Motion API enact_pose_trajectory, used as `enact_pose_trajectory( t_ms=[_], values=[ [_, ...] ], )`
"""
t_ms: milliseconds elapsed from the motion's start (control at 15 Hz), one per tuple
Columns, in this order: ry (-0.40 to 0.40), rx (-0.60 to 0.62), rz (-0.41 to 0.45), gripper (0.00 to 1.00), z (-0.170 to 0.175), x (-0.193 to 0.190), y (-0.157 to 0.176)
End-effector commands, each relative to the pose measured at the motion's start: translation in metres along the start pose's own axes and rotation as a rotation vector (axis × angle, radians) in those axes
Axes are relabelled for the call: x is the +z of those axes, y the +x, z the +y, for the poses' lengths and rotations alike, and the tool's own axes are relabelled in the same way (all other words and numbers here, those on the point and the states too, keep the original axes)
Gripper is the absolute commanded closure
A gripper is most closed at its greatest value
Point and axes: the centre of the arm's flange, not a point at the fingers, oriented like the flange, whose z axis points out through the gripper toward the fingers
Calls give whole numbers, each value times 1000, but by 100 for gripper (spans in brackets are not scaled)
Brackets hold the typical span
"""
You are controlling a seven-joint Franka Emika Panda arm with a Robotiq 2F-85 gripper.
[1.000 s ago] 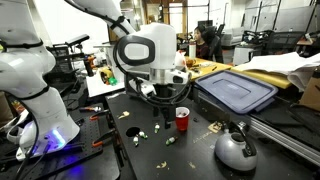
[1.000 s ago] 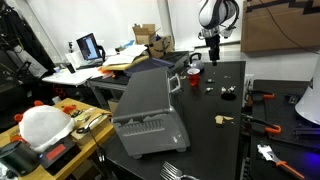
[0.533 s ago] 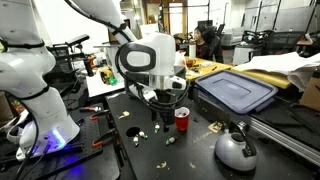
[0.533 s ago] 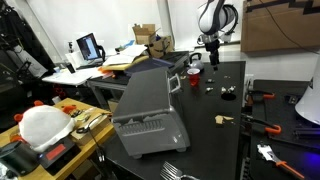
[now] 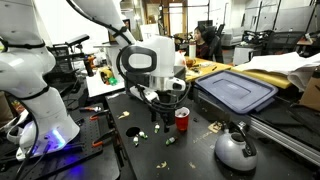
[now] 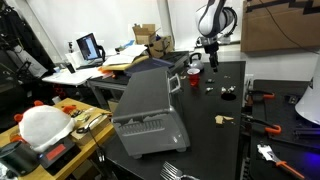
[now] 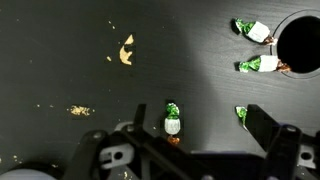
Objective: Put one piece of candy in the red cup.
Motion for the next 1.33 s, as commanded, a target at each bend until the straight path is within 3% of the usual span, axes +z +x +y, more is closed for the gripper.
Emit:
enact_pose_trajectory(
  t_ms=[0,1267],
  values=[
    [-19,-28,12,0,-1,2,1],
    [-5,-27,20,0,3,6,18]
  ],
)
